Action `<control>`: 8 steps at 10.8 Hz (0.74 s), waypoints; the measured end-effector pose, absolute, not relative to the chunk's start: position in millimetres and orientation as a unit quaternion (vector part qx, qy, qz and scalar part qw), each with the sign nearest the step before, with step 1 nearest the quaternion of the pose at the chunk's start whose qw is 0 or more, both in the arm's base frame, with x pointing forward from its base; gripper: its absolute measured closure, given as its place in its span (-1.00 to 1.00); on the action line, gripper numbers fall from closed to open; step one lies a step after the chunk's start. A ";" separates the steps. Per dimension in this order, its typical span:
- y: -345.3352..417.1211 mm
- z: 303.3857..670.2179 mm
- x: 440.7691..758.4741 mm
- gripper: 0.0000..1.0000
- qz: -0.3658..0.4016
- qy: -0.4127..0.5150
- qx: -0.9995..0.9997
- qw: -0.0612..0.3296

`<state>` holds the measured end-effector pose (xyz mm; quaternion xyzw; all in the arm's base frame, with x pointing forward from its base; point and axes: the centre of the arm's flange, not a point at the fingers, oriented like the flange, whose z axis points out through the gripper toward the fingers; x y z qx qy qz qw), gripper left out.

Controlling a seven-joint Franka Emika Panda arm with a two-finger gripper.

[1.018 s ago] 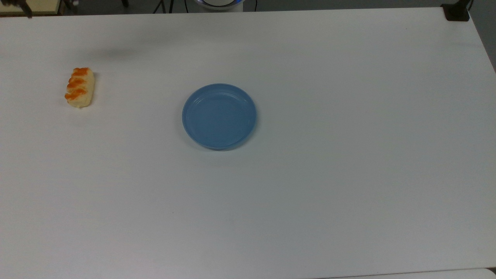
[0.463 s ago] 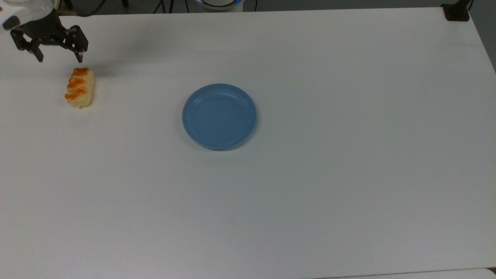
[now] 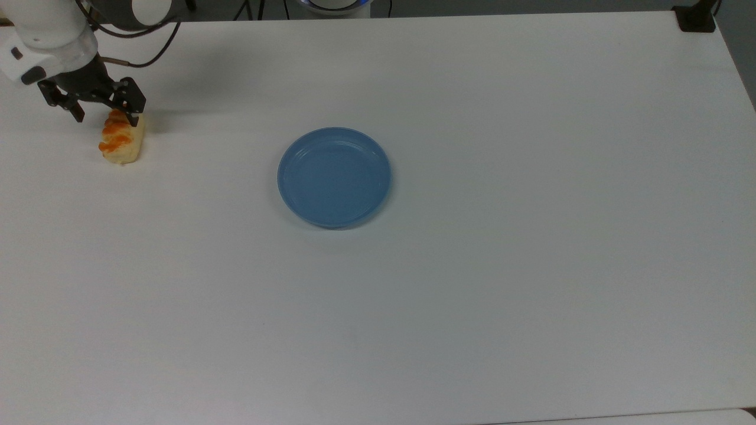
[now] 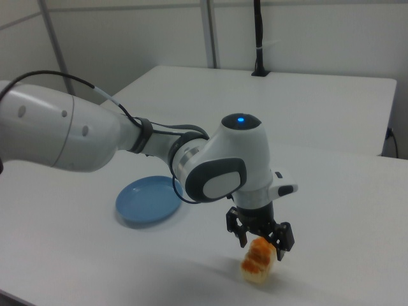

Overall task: Put the bread onto the plate
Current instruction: 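Lower the gripper over the bread roll and close it around it, then lift the bread roll and carry it over the blue plate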

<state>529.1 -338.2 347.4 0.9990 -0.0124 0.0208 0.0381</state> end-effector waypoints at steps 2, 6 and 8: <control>-333.8 329.5 537.3 -1.00 0.033 -0.035 0.998 0.029; -323.1 320.4 545.7 -0.34 0.035 -0.052 0.998 0.023; -309.2 331.4 552.7 0.26 0.032 -0.063 0.997 0.011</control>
